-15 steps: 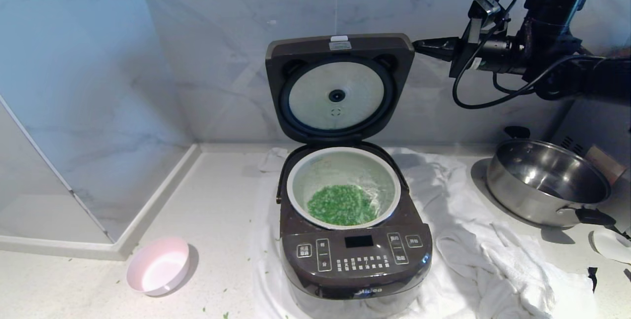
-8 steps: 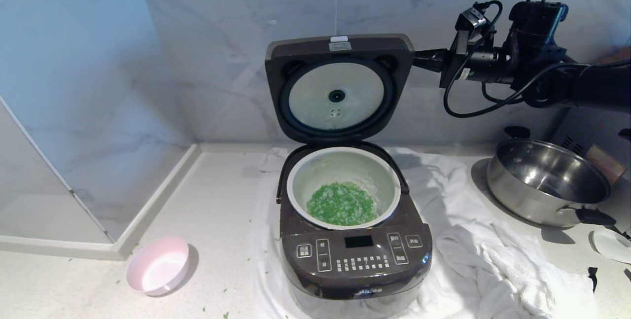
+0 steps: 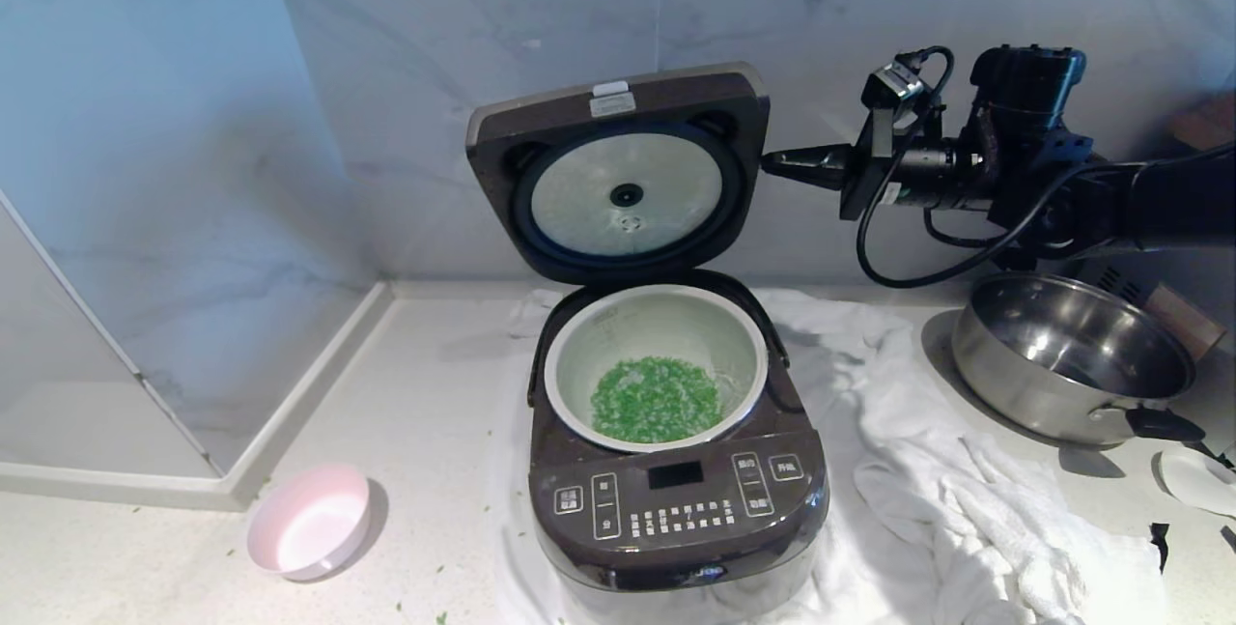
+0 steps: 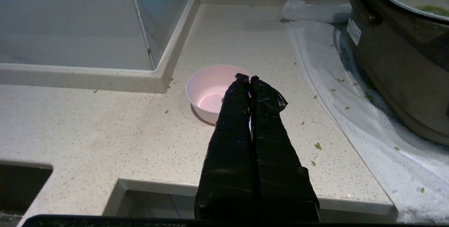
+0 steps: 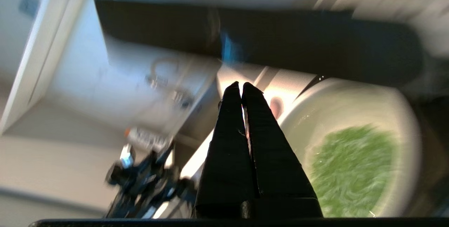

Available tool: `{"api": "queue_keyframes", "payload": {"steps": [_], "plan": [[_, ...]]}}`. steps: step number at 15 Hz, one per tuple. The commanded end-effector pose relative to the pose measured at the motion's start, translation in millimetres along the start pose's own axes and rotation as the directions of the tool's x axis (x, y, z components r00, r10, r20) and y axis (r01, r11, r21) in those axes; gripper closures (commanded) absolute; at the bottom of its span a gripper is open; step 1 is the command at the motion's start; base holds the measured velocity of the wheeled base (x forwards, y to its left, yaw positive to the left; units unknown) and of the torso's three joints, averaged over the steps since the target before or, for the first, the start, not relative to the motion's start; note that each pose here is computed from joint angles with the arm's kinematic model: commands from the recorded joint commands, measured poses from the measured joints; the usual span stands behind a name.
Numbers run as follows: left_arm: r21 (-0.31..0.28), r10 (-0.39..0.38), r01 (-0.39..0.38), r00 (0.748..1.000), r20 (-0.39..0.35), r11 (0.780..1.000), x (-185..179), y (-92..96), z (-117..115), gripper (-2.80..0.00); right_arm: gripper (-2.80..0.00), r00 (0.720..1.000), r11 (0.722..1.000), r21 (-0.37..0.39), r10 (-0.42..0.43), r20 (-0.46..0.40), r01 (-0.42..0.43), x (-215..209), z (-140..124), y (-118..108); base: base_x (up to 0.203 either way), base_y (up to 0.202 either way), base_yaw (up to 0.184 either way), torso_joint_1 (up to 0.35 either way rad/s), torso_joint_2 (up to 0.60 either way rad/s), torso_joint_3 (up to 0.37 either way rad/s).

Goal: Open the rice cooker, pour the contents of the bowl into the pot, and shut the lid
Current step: Close the rice cooker

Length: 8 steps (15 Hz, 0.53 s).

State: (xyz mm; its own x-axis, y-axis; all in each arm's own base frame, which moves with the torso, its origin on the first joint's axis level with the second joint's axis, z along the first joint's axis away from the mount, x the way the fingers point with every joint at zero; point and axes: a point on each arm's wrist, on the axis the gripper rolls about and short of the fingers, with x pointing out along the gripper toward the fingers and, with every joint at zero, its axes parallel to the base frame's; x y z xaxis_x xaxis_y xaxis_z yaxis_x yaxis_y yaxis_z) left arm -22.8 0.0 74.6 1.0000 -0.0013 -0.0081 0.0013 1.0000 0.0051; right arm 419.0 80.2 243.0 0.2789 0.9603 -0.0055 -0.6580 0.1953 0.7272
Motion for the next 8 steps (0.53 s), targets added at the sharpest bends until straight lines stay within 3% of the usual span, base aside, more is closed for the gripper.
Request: {"api": "queue_keyframes", "payload": {"steps": [1,5,8], "plan": [[0.001,0.001,-0.001,1.000,-0.001,1.000,0,0.0,0,0.00,0.00,1.000,1.000,0.003,0.007,-0.007,-0.007,1,-4,7,0.000,0.000,0.000,0.000,0.00,0.000],[0.000,0.000,0.000,1.000,-0.001,1.000,0,0.0,0,0.00,0.00,0.999,0.998,-0.062,-0.004,0.047,0.007,-20,8,13,0.000,0.000,0.000,0.000,0.00,0.000],[-0.001,0.001,-0.001,1.000,-0.001,1.000,0,0.0,0,0.00,0.00,0.996,0.988,-0.156,0.019,0.084,-0.006,-36,9,52,0.000,0.000,0.000,0.000,0.00,0.000]]}}
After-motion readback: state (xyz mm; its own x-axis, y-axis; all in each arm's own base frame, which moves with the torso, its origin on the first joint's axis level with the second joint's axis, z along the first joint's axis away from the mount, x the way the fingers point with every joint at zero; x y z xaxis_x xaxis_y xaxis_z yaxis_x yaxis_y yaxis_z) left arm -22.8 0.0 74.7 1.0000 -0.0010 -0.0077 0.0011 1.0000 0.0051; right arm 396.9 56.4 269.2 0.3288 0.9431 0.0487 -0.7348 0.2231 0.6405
